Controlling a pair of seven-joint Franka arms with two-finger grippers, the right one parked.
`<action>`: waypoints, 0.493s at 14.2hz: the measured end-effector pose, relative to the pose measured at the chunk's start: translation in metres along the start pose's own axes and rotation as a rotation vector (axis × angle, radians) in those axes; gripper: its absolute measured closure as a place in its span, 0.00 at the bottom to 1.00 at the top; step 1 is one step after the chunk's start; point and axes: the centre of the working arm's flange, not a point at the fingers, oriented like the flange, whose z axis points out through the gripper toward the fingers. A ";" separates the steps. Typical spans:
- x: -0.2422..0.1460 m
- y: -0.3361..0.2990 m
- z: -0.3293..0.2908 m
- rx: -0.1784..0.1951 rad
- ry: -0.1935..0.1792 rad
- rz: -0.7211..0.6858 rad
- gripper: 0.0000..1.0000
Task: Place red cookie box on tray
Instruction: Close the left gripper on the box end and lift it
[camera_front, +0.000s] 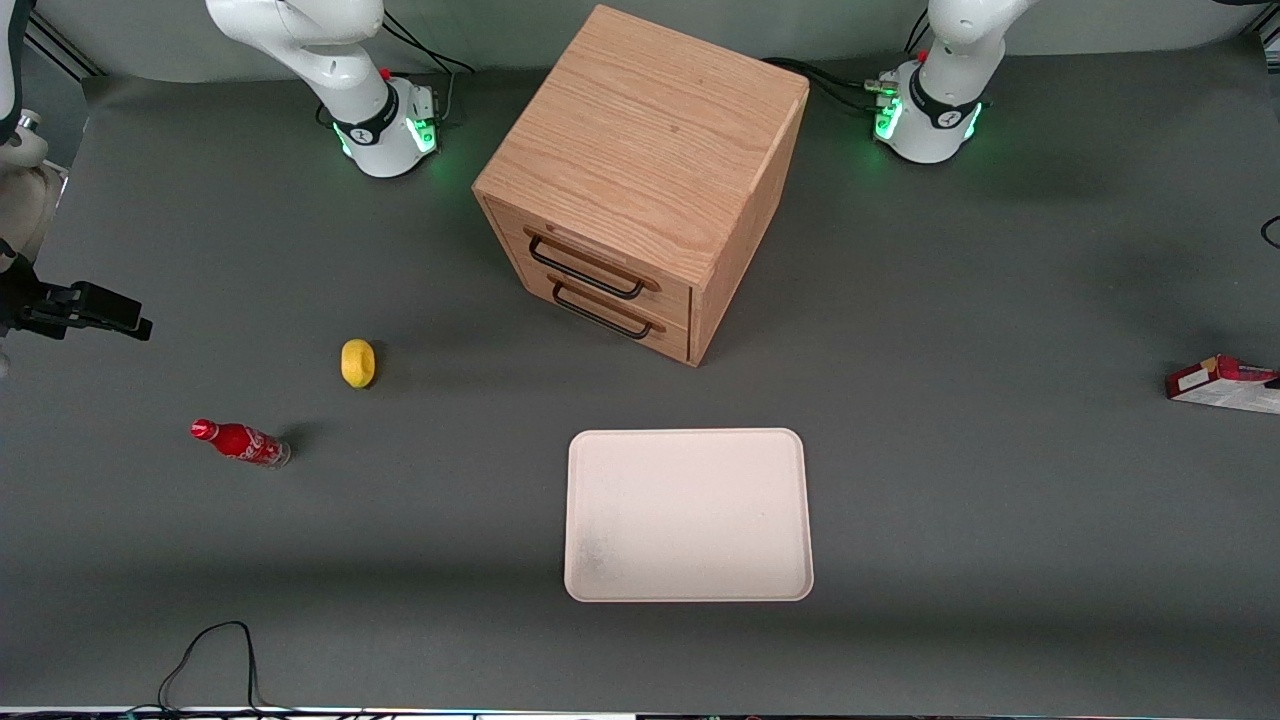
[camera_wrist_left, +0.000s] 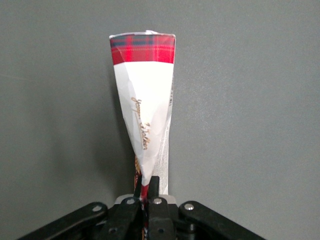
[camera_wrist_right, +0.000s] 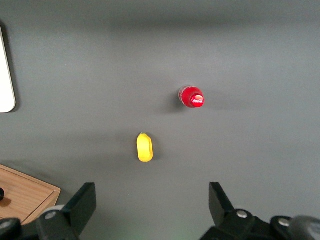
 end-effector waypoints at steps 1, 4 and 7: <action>0.001 0.000 0.000 0.001 0.000 -0.001 0.97; 0.008 0.004 -0.017 0.032 -0.030 -0.004 0.97; 0.026 0.007 -0.070 0.058 -0.051 -0.022 0.97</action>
